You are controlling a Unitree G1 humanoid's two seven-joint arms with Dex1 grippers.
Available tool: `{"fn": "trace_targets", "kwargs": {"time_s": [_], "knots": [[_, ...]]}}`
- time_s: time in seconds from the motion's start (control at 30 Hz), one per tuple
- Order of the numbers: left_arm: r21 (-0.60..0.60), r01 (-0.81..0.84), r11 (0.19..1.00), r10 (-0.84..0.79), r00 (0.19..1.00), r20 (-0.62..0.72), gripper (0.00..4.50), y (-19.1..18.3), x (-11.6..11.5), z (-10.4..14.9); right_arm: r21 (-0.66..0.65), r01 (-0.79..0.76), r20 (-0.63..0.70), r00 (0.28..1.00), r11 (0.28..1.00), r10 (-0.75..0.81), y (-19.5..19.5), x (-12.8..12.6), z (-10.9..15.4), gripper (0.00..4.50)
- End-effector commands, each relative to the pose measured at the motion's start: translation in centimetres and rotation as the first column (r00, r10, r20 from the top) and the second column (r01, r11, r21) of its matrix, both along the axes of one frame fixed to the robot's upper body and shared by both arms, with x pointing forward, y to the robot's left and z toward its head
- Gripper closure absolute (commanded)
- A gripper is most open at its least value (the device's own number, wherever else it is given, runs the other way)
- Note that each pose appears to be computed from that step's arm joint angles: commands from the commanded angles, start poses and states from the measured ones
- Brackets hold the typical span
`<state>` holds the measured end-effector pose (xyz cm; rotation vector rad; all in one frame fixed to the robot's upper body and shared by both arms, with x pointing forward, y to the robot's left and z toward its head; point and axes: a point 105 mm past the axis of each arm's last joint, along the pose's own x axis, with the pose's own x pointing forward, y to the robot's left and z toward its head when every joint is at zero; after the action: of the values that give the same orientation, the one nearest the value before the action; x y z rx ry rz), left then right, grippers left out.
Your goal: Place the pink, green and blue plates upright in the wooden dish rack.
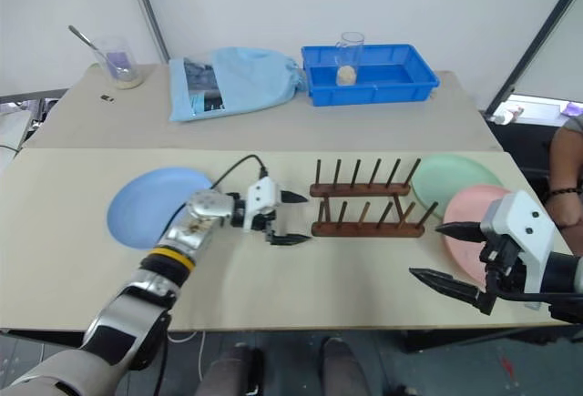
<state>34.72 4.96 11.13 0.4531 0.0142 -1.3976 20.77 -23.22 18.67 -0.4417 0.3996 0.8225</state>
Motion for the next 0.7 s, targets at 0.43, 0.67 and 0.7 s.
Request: {"fn": "trace_targets", "kwargs": {"time_s": [0.43, 0.67, 0.7], "knots": [[0.075, -0.079, 0.994, 0.081, 0.996, -0.029, 4.50, -4.2, -5.8, -2.9, -0.315, -0.011, 0.008, 1.000, 0.949, 0.014, -1.4, 5.9, -4.8, 3.60], [0.049, -0.252, 0.966, 0.250, 0.967, 0.041, 4.50, -5.7, -2.9, -3.4, -0.367, -0.004, -0.007, 1.000, 0.930, 0.001, -1.9, 8.3, -7.8, 4.48], [0.042, -0.265, 0.963, 0.262, 0.963, 0.057, 4.50, -5.8, -2.6, -3.3, -0.372, -0.002, 0.002, 1.000, 0.928, 0.003, -1.8, 8.8, -8.1, 4.48]]}}
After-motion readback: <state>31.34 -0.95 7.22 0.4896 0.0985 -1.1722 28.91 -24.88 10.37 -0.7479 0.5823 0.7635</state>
